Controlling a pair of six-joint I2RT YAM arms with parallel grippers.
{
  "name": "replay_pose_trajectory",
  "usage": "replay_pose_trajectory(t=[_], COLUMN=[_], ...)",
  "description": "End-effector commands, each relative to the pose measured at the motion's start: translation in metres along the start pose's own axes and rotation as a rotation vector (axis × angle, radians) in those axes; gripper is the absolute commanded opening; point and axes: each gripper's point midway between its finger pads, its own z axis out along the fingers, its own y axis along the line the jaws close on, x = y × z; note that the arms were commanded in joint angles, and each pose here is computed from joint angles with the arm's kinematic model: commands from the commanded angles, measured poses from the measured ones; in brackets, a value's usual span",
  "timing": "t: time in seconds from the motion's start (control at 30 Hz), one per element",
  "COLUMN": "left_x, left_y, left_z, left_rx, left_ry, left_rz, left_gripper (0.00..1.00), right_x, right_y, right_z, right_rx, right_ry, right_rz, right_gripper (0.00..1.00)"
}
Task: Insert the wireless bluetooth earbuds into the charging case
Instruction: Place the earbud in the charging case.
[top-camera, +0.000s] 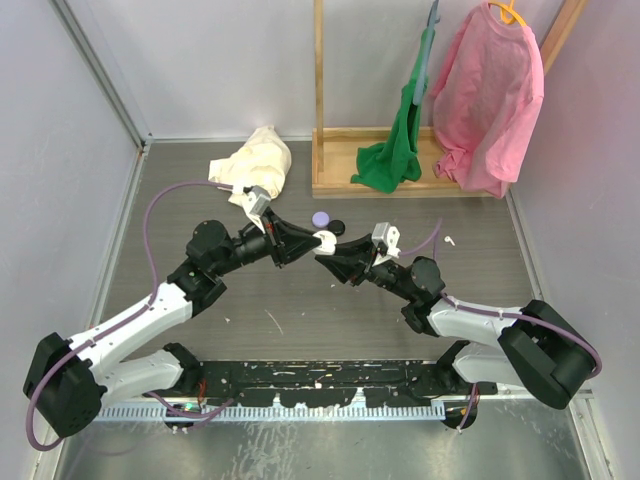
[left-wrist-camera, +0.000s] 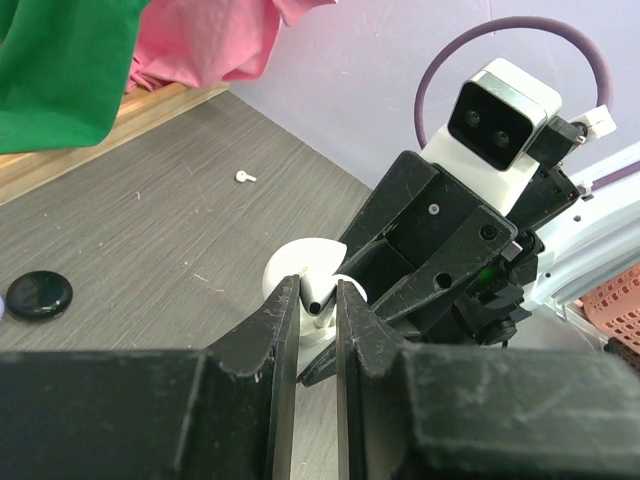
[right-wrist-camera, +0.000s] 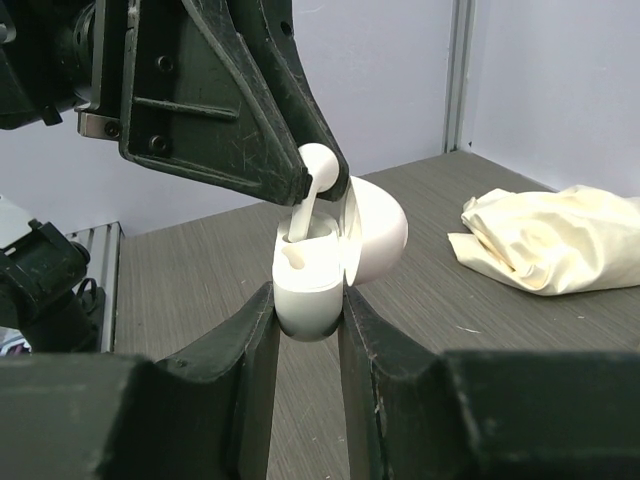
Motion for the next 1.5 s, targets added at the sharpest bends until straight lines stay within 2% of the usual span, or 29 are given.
replay_pose_trajectory(t=[0.0,0.3,0.8,1.0,1.27,1.47], left_x=[-0.007,0.001,-0.009,-0.002,0.002,-0.003], left_y=[-0.012,-0.012,-0.011,-0.02,-0.022,-0.03], left_z=[0.0,-0.002,-0.021,-0.033,-0.045,-0.045], left_rx=[0.056,0.057,-0.028,0.041,0.077,0.135], left_ry=[-0.025,-0.003,0.005,0.021,-0.005,-0.054], left_rz=[0.029,0.019,0.074,0.144,0.189,0.187], left_gripper=[0.17,0.21,0.56,0.65,0.68,0.64], right_x=[-0.035,-0.036,-0.038,-0.043,-0.053,-0.06], right_y=[0.004,0.004,0.008,0.016,0.035,0.049], right_z=[0.011,0.011,0.011,0.014,0.02,0.022], right_rx=[-0.027,-0.027,-0.044,-0.086,-0.197,-0.284], right_ry=[-0.11,-0.115,-0.117,-0.116,-0.117,-0.121], right_rz=[-0.043,-0.043,-0.029,-0.009,0.03,0.06], right_gripper=[0.01,0.01,0.01,0.01,0.01,0.01])
